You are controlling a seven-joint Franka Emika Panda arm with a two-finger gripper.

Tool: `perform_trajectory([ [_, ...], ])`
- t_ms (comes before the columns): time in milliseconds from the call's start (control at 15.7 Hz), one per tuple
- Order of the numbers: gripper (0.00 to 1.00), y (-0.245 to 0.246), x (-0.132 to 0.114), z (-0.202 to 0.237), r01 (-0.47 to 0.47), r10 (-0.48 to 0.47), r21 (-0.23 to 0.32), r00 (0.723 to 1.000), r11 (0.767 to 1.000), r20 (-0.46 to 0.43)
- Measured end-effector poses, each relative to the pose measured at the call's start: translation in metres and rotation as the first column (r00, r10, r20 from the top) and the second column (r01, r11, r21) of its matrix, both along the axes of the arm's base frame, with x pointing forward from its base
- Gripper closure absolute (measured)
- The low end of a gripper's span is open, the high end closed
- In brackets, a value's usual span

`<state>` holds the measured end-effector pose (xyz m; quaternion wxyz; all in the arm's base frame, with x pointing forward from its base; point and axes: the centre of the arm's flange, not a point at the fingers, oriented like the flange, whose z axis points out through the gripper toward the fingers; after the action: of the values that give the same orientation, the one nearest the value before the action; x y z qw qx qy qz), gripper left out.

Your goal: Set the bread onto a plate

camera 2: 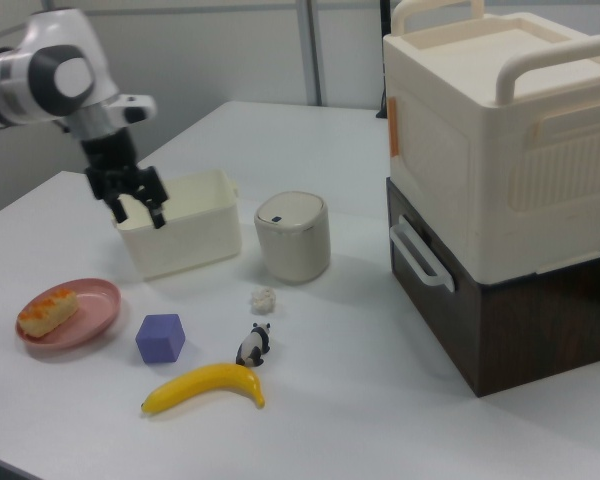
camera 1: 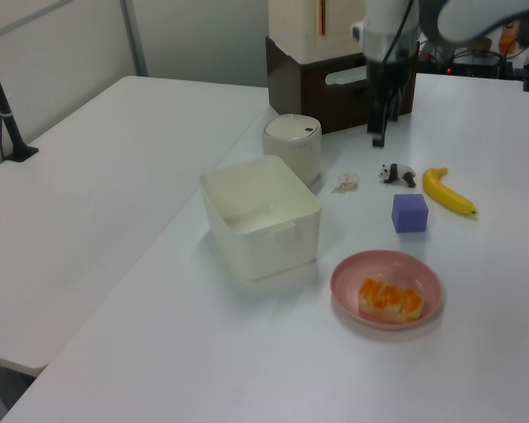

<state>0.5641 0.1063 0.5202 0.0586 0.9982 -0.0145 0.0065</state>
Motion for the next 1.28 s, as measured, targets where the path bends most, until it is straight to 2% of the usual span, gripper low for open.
perform_trajectory([
  [128,0.0,-0.035,0.001,0.01,0.0,0.0,0.038,1.0,0.999,0.0],
  [319,0.0,-0.06,-0.002,0.017,0.002,-0.001,0.048,1.0,0.999,-0.009],
  [574,0.0,-0.08,-0.013,0.045,0.041,-0.04,0.044,0.999,0.998,-0.022],
  [829,0.0,-0.091,-0.019,0.082,0.073,-0.073,0.085,0.997,0.994,0.006],
  [957,0.0,-0.103,-0.018,0.086,0.099,-0.101,0.109,0.995,0.989,0.012],
  [1276,0.0,-0.11,-0.017,0.085,0.108,-0.11,0.114,0.994,0.988,0.009],
])
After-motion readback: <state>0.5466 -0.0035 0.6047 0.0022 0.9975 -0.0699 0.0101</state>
